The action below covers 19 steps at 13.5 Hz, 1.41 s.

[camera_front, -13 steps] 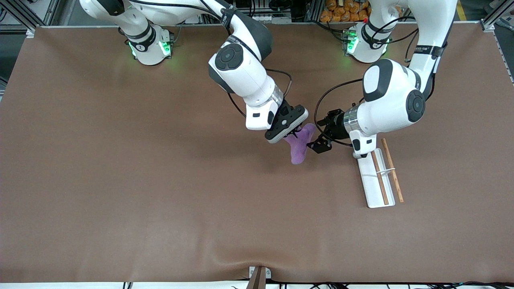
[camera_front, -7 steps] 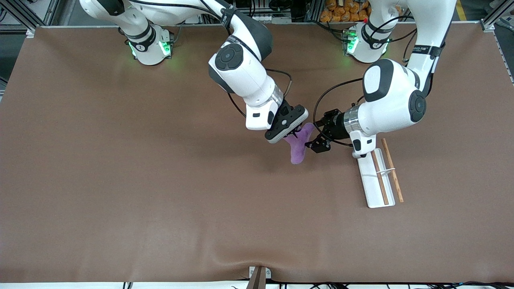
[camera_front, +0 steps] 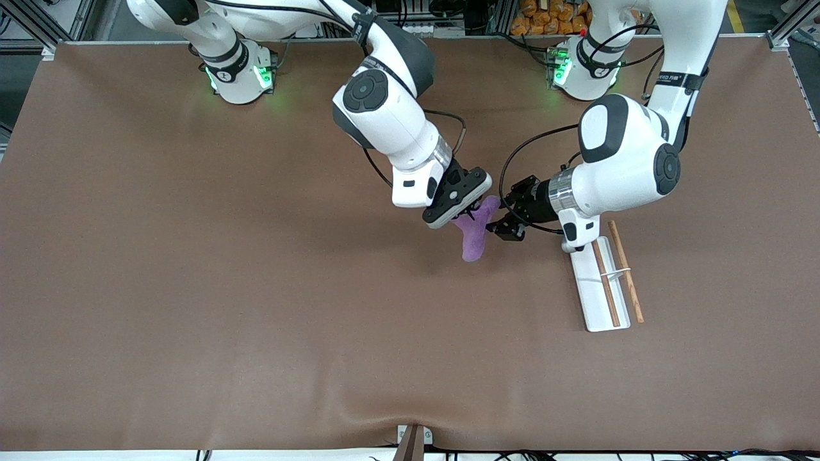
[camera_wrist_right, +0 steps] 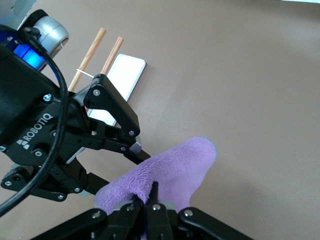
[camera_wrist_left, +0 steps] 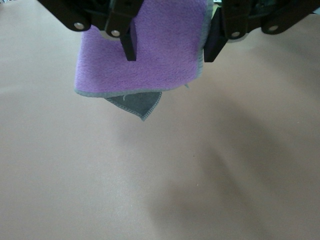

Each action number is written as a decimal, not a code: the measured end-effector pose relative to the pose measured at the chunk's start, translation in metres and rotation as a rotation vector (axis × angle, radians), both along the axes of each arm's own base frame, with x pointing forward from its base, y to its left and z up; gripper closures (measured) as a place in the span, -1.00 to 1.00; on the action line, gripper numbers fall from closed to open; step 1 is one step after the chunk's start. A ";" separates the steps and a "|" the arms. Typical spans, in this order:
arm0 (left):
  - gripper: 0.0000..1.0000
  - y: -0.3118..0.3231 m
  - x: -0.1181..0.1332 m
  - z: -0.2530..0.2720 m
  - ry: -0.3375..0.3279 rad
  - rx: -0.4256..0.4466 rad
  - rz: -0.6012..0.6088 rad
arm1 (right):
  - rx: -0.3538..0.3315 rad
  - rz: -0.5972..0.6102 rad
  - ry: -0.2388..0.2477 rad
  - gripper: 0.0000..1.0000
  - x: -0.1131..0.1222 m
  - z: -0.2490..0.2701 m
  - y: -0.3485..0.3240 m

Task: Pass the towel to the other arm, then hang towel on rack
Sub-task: 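Close the left gripper on the towel's hanging corner, then open the right gripper and withdraw it while the left gripper holds the towel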

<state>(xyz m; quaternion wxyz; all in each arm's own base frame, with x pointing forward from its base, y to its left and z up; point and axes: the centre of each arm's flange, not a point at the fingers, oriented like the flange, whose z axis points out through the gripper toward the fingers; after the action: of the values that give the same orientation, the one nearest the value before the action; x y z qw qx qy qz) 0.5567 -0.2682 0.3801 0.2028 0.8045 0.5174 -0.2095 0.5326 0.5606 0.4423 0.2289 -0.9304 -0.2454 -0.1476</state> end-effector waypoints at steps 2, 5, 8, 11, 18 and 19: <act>-0.21 -0.001 0.000 0.001 0.001 -0.007 0.005 | 0.000 0.000 0.000 0.96 0.000 0.000 0.000; 0.22 -0.001 0.001 0.002 -0.001 -0.009 0.006 | 0.000 0.000 0.000 0.96 0.000 0.000 0.000; 0.90 -0.002 0.002 0.005 -0.008 -0.012 0.007 | 0.000 0.000 0.000 0.96 0.000 0.000 0.000; 0.96 -0.002 0.006 0.012 -0.027 -0.018 0.010 | 0.000 0.000 0.000 0.96 0.000 0.000 0.000; 0.96 0.039 0.043 0.080 -0.222 -0.002 -0.049 | 0.000 -0.001 0.000 0.95 0.000 0.000 0.000; 0.96 0.043 0.046 0.091 -0.248 0.027 -0.093 | 0.000 -0.001 0.000 0.82 0.000 0.000 0.000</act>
<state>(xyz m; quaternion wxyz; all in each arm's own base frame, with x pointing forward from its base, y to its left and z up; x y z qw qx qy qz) 0.6027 -0.2255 0.4711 0.2444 0.8500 0.4532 -0.1107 0.5330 0.5603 0.4421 0.2287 -0.9305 -0.2448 -0.1480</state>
